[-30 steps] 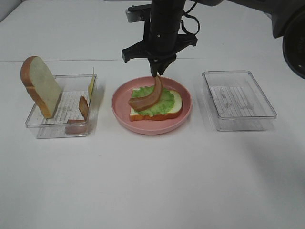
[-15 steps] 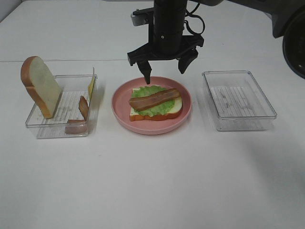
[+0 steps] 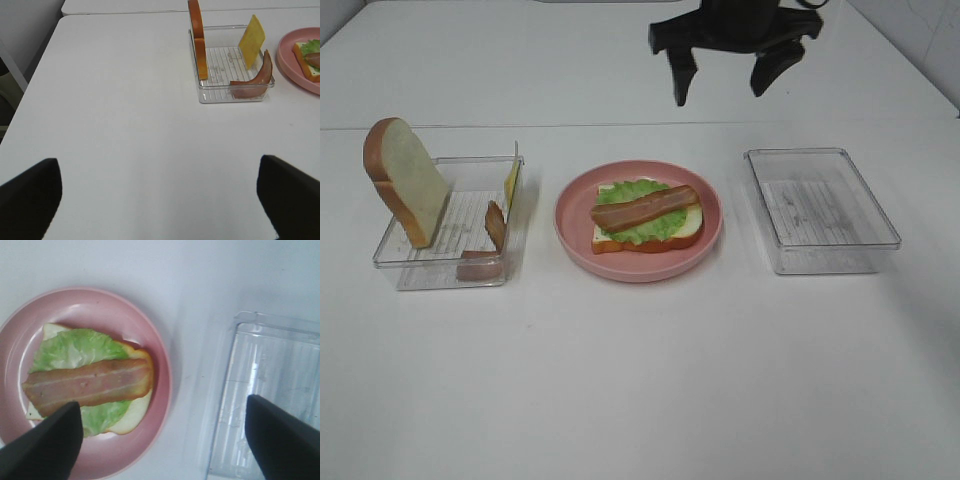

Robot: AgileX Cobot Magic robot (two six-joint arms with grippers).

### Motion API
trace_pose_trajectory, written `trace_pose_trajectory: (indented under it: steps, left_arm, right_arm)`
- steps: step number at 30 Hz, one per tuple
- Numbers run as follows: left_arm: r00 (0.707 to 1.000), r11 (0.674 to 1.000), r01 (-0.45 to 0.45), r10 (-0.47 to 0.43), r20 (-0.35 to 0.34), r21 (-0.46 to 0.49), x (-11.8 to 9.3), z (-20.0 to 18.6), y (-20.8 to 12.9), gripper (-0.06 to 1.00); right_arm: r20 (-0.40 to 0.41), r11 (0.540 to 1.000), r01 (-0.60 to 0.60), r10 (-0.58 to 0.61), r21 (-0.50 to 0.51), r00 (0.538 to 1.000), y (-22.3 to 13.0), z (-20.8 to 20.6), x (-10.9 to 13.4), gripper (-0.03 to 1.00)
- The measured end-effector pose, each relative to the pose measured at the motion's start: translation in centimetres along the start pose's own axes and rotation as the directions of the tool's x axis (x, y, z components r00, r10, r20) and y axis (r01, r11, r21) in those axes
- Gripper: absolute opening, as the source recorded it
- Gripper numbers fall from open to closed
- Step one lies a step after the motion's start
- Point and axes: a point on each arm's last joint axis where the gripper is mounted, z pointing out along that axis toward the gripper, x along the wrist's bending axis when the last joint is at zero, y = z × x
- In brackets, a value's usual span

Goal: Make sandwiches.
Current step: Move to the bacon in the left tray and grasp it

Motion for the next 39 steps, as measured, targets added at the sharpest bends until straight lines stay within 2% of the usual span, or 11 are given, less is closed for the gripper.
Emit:
trace_pose_trajectory:
  steps: [4, 7, 9, 11, 15, 22, 25, 26, 28, 30, 39]
  left_arm:
    - [1.000, 1.000, 0.000, 0.000, 0.000, 0.000, 0.0, 0.0, 0.0, 0.98]
    - [1.000, 1.000, 0.000, 0.000, 0.000, 0.000, 0.0, 0.0, 0.0, 0.98]
    - [1.000, 1.000, 0.000, 0.000, 0.000, 0.000, 0.0, 0.0, 0.0, 0.98]
    - [1.000, 1.000, 0.000, 0.000, 0.000, 0.000, 0.0, 0.0, 0.0, 0.98]
    - [1.000, 1.000, 0.000, 0.000, 0.000, 0.000, 0.0, 0.0, 0.0, 0.98]
    - [1.000, 1.000, 0.000, 0.000, 0.000, 0.000, 0.0, 0.0, 0.0, 0.98]
    - [1.000, 1.000, 0.000, 0.000, 0.000, 0.000, 0.0, 0.0, 0.0, 0.98]
    - [1.000, 1.000, 0.000, 0.000, 0.000, 0.000, 0.0, 0.0, 0.0, 0.98]
    - [1.000, 1.000, 0.000, 0.000, 0.000, 0.000, 0.0, 0.0, 0.0, 0.98]
    - [1.000, 1.000, 0.000, 0.000, 0.000, 0.000, 0.0, 0.0, 0.0, 0.98]
    - [1.000, 1.000, 0.000, 0.000, 0.000, 0.000, 0.0, 0.0, 0.0, 0.98]
  right_arm:
    - [-0.004, 0.997, -0.080, 0.080, -0.018, 0.997, 0.4, -0.9, -3.7, 0.85]
    - [0.020, 0.984, -0.177, 0.178, -0.030, 0.984, 0.2, -1.9, -8.9, 0.84]
    - [0.029, 0.982, -0.188, 0.189, -0.023, 0.982, -0.1, -2.0, -9.9, 0.83]
    - [0.062, 0.969, -0.248, 0.247, 0.018, 0.967, -2.1, -2.4, -14.2, 0.81]
    - [0.081, 0.956, -0.283, 0.277, 0.071, 0.957, -4.6, -2.8, -15.7, 0.80]
    - [0.064, 0.944, -0.300, 0.294, 0.135, 0.954, -13.9, -8.1, -14.2, 0.79]
    - [0.058, 0.944, -0.302, 0.297, 0.134, 0.953, -15.5, -8.9, -13.9, 0.79]
    - [0.046, 0.945, -0.305, 0.301, 0.121, 0.952, -18.8, -10.4, -13.2, 0.79]
    - [0.043, 0.946, -0.305, 0.302, 0.106, 0.952, -20.4, -11.1, -12.9, 0.79]
    - [0.031, 0.952, -0.305, 0.304, 0.028, 0.952, -26.0, -13.0, -11.8, 0.79]
    - [-0.001, 0.930, -0.298, 0.305, -0.215, 0.952, -36.1, -15.1, -10.1, 0.79]
